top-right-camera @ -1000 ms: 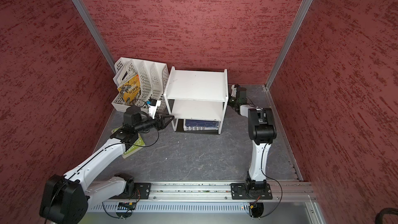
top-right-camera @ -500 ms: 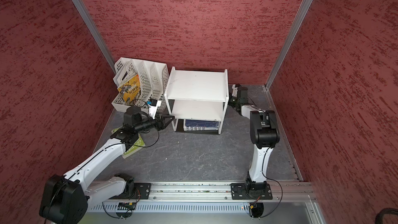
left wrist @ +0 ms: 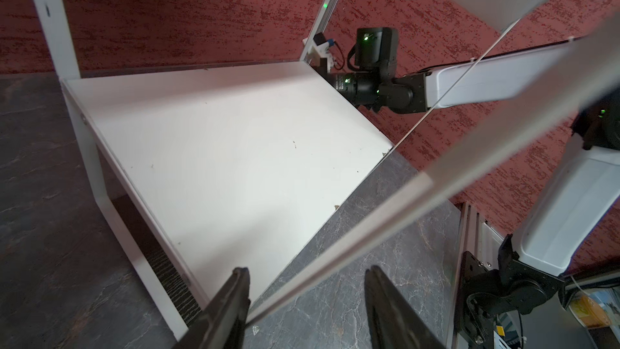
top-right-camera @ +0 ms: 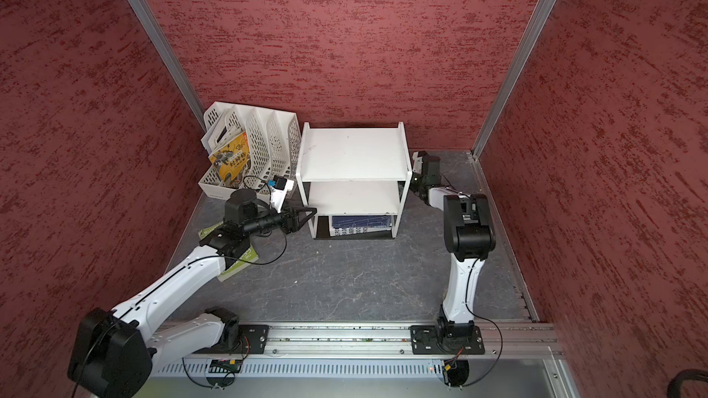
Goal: Wipe the bookshelf clean with a cloth
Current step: Wipe the dust from the shelf.
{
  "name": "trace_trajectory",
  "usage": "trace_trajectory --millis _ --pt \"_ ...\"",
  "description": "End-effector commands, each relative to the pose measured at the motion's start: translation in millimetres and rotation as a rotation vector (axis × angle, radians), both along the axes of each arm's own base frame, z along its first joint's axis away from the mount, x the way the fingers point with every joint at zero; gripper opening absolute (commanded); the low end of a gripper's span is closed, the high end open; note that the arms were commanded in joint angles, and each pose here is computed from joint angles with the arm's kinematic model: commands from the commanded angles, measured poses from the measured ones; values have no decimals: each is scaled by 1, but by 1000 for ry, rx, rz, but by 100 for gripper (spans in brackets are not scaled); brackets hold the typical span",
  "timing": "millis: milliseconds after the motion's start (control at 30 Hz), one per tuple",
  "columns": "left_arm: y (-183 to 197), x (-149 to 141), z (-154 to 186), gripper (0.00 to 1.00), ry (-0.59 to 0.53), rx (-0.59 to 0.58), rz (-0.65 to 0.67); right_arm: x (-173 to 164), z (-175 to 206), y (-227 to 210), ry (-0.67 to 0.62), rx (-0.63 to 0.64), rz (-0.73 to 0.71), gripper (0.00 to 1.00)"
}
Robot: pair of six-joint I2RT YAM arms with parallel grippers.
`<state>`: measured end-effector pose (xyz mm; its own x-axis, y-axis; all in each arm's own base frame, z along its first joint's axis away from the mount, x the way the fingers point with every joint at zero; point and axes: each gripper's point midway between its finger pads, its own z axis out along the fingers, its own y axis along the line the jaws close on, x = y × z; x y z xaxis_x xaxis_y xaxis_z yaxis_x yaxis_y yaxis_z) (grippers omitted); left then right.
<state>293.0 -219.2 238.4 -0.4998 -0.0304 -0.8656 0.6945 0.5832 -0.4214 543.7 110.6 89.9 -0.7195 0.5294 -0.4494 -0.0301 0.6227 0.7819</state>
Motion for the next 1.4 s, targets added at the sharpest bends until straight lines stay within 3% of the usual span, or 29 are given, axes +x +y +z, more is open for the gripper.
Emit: trace_trajectory --millis 0,233,567,733,933,1167,1367 --pt "-12 -6 17 57 -37 -14 -66 -4 -24 11 46 42 32 0" --pt "3 7 8 59 -25 29 44 -7 -22 -7 29 -33 -30 0" --pt "28 -4 14 100 -38 -3 145 -47 17 -95 1 -206 -325 0" --pt "54 -12 11 100 -23 -30 251 -92 38 -129 34 -368 -467 0" --pt "80 -17 -15 100 119 -94 397 -148 56 -145 41 -445 -584 0" --pt "84 -40 -51 100 266 -148 425 -208 73 -139 45 -549 -599 0" --pt "74 -64 -79 99 331 -189 371 -254 83 -117 16 -495 -539 0"
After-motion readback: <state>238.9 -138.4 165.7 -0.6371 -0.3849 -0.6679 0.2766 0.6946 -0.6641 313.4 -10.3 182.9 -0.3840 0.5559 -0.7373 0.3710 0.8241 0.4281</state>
